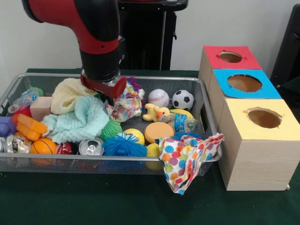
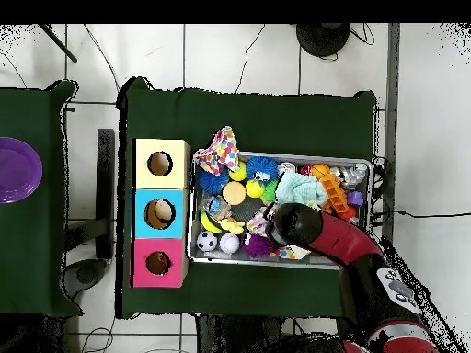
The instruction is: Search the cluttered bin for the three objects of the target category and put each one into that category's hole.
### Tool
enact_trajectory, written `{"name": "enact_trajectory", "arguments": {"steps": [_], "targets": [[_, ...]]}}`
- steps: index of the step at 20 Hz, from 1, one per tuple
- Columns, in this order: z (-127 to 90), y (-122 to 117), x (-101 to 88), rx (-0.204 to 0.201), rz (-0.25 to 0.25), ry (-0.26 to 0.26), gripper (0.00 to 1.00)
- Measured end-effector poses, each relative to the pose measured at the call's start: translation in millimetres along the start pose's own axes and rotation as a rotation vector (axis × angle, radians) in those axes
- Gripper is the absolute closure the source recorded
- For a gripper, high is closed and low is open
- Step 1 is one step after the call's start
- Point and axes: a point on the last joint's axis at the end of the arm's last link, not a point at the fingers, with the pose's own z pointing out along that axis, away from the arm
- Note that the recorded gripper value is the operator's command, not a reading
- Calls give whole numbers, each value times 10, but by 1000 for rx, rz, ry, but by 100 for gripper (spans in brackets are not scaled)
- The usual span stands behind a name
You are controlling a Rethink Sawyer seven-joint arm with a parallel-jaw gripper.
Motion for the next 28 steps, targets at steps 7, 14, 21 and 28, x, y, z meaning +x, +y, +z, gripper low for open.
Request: {"name": "enact_trajectory", "arguments": {"steps": [7, 14, 21, 28], "targets": [[-38, -38, -14, 6, -36, -16, 0], [-278, 29, -26, 27, -87, -65, 0], [-705, 237, 108, 27, -129, -114, 0], [-989, 347, 183, 26, -151, -153, 0]]}}
